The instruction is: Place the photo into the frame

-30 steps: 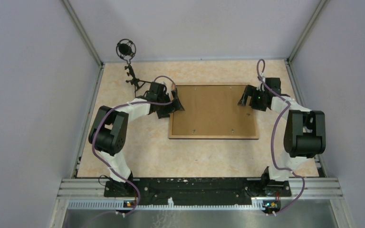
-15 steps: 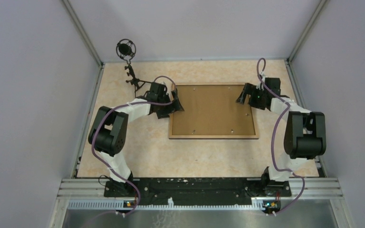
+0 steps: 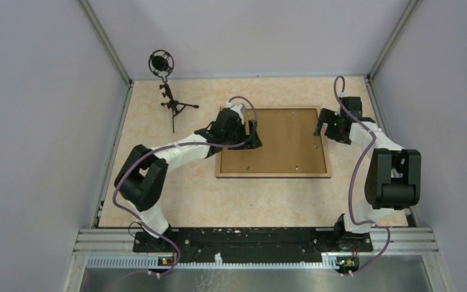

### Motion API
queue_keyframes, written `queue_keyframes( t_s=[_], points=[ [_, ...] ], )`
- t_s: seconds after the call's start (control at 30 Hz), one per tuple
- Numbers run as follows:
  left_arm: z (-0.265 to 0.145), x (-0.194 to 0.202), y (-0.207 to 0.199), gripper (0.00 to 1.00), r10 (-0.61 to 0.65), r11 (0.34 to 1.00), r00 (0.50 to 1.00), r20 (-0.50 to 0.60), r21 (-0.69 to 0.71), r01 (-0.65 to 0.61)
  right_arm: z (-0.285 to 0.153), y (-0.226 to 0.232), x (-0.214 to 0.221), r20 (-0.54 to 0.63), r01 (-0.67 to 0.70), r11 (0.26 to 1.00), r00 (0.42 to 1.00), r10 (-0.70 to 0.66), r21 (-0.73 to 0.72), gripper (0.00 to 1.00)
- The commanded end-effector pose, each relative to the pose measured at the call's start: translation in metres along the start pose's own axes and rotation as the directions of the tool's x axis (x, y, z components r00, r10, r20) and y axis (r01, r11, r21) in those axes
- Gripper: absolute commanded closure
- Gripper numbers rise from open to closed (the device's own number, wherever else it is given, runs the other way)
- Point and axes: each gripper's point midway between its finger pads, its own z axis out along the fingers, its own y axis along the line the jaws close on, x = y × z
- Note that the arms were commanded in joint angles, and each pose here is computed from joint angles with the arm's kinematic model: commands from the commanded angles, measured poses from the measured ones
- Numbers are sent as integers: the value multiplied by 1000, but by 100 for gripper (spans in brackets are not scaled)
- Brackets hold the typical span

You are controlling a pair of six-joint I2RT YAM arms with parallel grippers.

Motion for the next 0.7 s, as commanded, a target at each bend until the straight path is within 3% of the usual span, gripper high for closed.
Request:
queue_keyframes(
  t_s=[0.0,0.2,0.47,0.67],
  points=[
    [35,-10,-55,18,84,970,996,36,226,-90,-12,10,10,-12,49,997,999,-50,-65,11],
    [69,12,-67,19,103,938,995,-8,335,-94,-8,-3,37,-77,66,997,995,-68,-26,27],
    [74,38,-49,19,128,936,991,-30,335,-111,1,-9,43,-47,51,999,998,-50,10,37],
    [69,47,-41,19,142,937,989,-37,327,-123,8,-14,38,-39,50,997,998,-48,53,39]
  ],
)
